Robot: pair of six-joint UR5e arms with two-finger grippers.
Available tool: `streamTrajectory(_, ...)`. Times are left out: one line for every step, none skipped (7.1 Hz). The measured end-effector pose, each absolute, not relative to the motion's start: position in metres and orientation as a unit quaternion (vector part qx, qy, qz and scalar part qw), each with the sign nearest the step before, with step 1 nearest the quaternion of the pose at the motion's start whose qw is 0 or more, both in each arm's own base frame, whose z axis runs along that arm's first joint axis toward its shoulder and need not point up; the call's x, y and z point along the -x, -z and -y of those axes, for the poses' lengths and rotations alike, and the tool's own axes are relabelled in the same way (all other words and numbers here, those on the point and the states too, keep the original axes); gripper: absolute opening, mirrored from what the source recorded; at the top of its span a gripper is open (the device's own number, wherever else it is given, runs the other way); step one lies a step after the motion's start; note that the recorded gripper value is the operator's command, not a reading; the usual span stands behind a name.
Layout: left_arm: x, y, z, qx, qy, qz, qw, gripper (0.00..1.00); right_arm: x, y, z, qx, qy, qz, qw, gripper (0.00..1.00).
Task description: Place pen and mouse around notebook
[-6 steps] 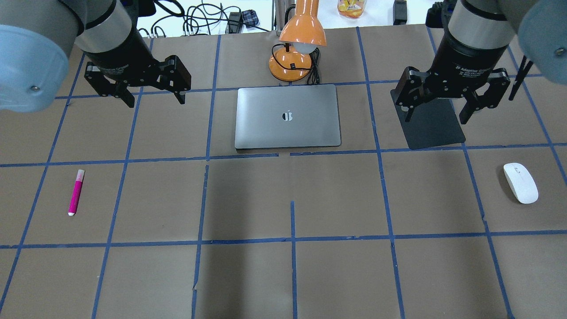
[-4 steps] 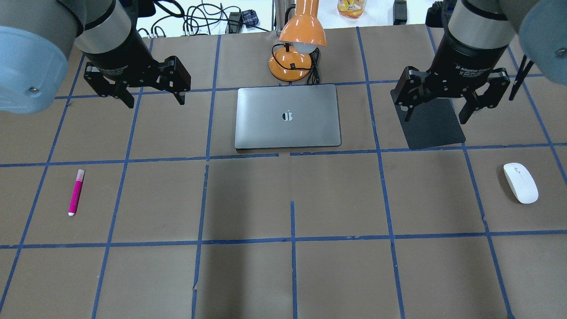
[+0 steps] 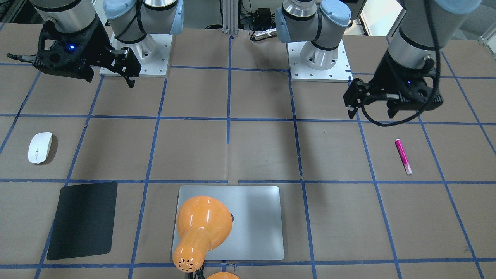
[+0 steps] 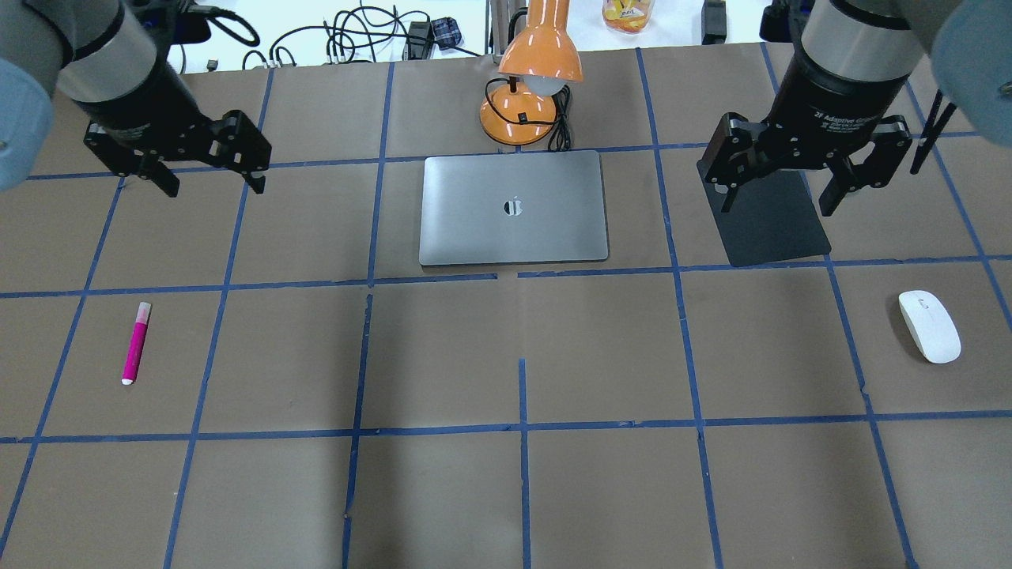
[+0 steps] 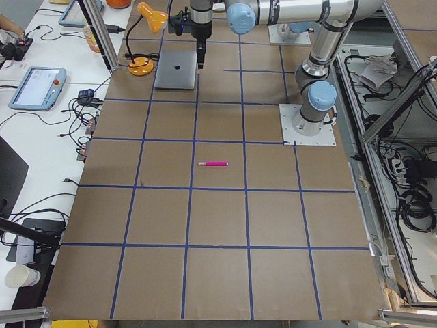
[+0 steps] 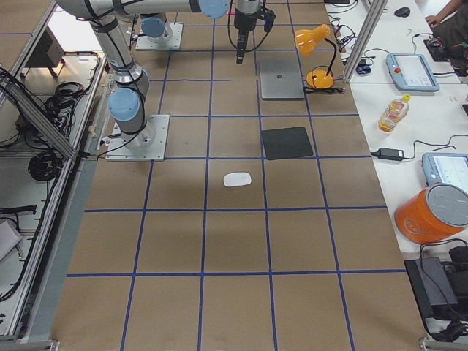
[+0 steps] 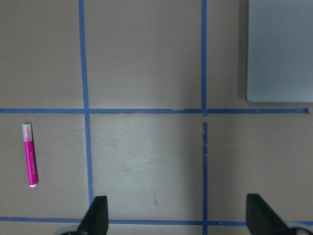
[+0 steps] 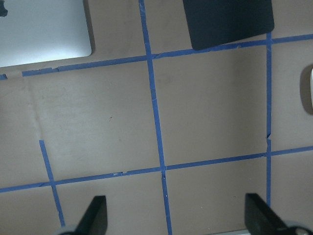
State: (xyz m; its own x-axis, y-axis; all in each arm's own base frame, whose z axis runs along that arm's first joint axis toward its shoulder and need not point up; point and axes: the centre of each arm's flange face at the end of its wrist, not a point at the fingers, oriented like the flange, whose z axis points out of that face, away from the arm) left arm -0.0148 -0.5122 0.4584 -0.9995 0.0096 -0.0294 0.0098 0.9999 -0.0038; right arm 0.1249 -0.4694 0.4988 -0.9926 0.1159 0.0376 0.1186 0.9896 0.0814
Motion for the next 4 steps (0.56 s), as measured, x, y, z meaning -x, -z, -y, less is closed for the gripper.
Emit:
streamTrajectory(-0.053, -0.427, 0.51, -0.003, -0.011, -1.0, 0.01, 1.0, -0.121, -0.498, 0.472, 0.062, 0.037, 0.997, 0.017, 1.0)
streamTrajectory(-0.11, -0.385, 0.504, -0.008, -0.014, -1.0, 0.007, 1.0, -0.108, -0.496, 0.478, 0.067, 0.032, 0.997, 0.017, 1.0)
streamTrajectory(-0.146, -0.34, 0.496, -0.02, -0.012, -1.0, 0.009, 1.0, -0.081, -0.49, 0.487, 0.073, 0.034, 0.997, 0.016, 1.0)
streamTrajectory(-0.167, -0.297, 0.487, -0.032, -0.007, -0.999, 0.012, 1.0, -0.042, -0.48, 0.495, 0.073, 0.04, 0.996, 0.012, 1.0)
